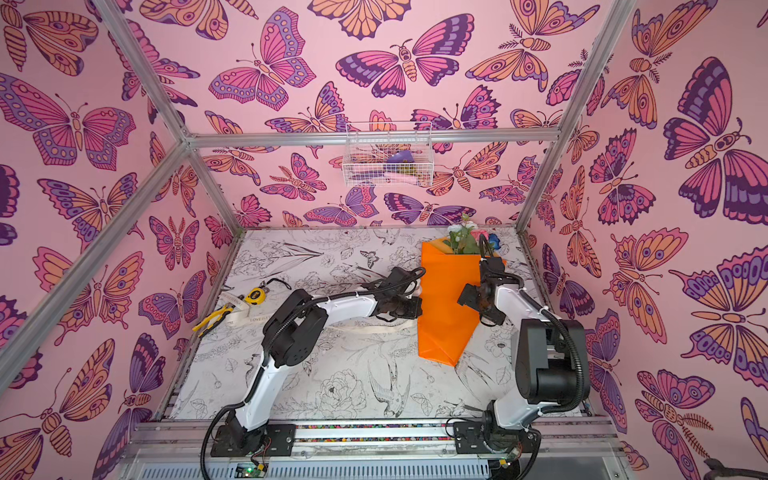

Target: Tie the bouquet of fake flowers

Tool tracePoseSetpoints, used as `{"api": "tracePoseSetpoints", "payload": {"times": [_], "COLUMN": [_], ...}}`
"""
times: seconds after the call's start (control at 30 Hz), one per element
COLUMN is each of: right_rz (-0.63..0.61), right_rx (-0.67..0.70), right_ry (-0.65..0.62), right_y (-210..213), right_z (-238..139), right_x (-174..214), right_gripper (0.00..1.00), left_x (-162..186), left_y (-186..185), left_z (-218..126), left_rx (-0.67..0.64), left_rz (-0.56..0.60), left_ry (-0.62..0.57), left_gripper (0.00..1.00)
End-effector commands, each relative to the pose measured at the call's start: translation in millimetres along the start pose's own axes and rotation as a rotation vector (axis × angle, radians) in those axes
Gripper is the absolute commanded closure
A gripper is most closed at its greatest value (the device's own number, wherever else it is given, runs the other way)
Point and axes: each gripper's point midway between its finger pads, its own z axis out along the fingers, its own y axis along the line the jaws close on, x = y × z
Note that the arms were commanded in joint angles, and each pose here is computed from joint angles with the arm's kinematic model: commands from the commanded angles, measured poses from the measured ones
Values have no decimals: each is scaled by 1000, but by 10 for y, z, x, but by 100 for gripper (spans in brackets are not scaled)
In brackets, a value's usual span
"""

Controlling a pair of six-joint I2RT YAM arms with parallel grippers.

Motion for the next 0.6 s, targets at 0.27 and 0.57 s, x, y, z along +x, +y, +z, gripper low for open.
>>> {"api": "tracePoseSetpoints", "payload": {"times": [0.27,0.57], "right_rz": [-41,-210], "right_rx": [-293,-216], "right_ry": [39,68], "right_y": [624,1036], "right_z": [240,349], "right_x": [-38,136], "right_gripper": [1,1], "left_x": [252,269], "left_y": [198,199], "left_z": [169,250], "left_rx": [-35,-16], "left_rz": [-25,-44], "left_ry": [76,95], "left_gripper": [100,100]}}
